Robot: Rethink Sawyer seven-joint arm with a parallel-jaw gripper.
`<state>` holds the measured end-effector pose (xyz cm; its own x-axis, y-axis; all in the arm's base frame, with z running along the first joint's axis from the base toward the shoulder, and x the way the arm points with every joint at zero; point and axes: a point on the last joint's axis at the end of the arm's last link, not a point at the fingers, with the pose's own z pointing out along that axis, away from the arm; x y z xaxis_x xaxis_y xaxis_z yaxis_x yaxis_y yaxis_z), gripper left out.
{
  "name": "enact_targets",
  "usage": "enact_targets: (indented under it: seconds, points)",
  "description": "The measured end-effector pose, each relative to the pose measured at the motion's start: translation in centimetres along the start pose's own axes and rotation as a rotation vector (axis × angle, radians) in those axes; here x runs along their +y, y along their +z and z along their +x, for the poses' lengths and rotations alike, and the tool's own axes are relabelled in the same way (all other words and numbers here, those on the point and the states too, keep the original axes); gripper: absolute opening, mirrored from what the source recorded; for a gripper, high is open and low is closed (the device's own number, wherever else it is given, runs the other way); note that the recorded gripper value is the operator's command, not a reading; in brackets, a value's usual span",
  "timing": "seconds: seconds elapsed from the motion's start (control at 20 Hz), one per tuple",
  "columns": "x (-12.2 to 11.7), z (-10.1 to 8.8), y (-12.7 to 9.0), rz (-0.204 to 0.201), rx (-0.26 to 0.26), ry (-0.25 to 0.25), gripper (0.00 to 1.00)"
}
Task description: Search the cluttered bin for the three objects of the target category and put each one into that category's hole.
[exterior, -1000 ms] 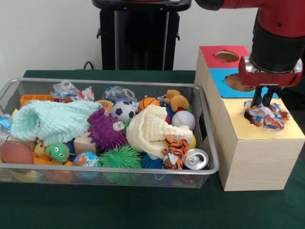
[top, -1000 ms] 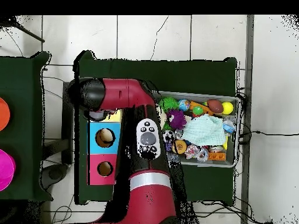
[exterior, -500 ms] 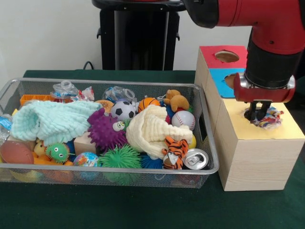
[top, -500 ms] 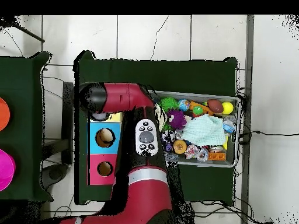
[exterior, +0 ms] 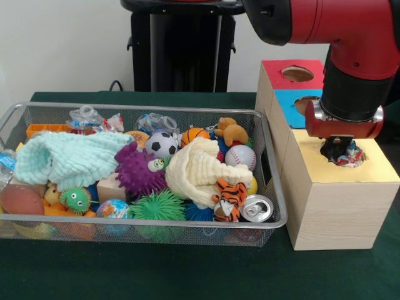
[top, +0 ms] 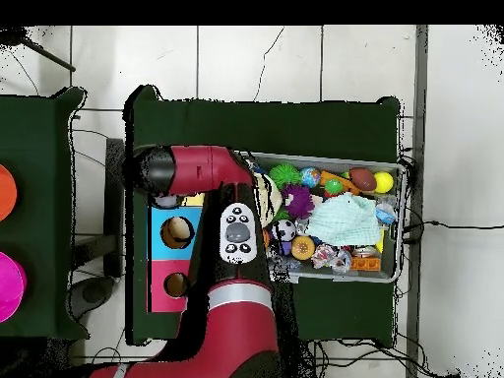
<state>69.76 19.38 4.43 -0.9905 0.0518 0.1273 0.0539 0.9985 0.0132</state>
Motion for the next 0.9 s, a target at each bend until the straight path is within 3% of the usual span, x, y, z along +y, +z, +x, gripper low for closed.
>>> enact_targets:
  seconds: [0.45, 0.9]
  points:
    - [0.2, 0.1, -2.2, 0.023, -0.011, -0.005, 0.0]
    - [0.2, 0.1, -2.2, 0.023, -0.012, -0.004, 0.0]
